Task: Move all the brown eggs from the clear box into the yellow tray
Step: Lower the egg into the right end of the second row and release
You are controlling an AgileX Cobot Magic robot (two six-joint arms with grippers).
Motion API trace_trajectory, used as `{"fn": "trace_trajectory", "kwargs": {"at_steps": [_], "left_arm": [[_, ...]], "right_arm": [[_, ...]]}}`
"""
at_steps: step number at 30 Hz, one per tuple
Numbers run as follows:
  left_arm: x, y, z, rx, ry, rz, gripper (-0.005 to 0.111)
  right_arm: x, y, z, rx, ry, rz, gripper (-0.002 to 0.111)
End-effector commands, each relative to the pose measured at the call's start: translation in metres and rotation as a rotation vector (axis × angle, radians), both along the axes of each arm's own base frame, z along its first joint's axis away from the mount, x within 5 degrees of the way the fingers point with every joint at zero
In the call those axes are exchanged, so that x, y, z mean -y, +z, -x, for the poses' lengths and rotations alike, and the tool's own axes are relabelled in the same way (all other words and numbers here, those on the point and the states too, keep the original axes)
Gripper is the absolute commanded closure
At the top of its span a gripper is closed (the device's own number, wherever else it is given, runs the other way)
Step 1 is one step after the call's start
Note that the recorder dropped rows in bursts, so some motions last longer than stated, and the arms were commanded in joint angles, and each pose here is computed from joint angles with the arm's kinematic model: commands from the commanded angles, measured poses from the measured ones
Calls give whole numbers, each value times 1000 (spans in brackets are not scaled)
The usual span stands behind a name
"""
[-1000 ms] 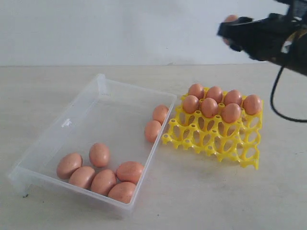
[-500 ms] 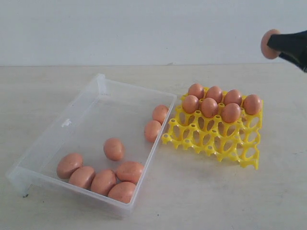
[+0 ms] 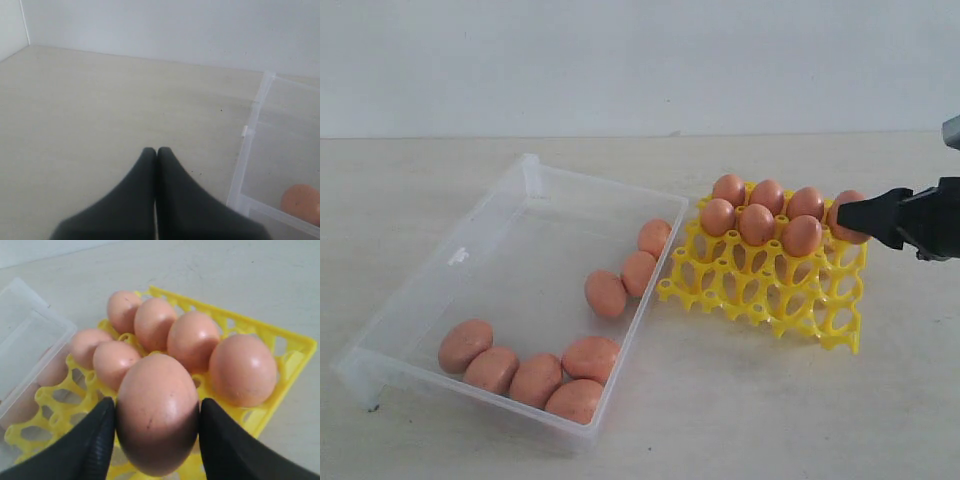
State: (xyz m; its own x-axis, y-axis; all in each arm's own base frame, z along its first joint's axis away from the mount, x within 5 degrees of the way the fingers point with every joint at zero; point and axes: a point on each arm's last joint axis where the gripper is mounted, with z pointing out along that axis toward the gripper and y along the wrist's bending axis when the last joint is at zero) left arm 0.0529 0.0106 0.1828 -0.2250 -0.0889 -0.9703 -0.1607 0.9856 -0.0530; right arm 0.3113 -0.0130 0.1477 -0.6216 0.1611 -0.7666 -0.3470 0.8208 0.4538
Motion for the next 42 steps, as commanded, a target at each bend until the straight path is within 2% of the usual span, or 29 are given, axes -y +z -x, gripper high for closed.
{"fn": "trace_trajectory", "kwargs": {"at_steps": [1, 6, 21, 23, 25, 26, 30, 32, 42], "left_arm": [[0, 1, 0, 6, -2, 15, 111], [0, 1, 0, 6, -2, 15, 111], [0, 1, 0, 6, -2, 15, 111], [0, 1, 0, 6, -2, 15, 111], [0, 1, 0, 6, -2, 15, 111], [0, 1, 0, 6, -2, 15, 111], [0, 1, 0, 6, -2, 15, 111], [0, 1, 0, 6, -2, 15, 111], [0, 1, 0, 6, -2, 11, 111]], "right_arm": [[1, -19, -4, -16, -28, -19, 109], [0, -36, -5, -1, 14, -1, 109], [1, -33, -10, 105, 32, 40, 108], [1, -33, -10, 116, 36, 57, 105], [1, -33, -10, 112, 35, 61, 94], [2, -34, -10, 107, 32, 66, 85], [3, -33, -11, 107, 12, 57, 70], [3, -33, -11, 105, 3, 49, 59], [4, -32, -12, 101, -14, 33, 57]]}}
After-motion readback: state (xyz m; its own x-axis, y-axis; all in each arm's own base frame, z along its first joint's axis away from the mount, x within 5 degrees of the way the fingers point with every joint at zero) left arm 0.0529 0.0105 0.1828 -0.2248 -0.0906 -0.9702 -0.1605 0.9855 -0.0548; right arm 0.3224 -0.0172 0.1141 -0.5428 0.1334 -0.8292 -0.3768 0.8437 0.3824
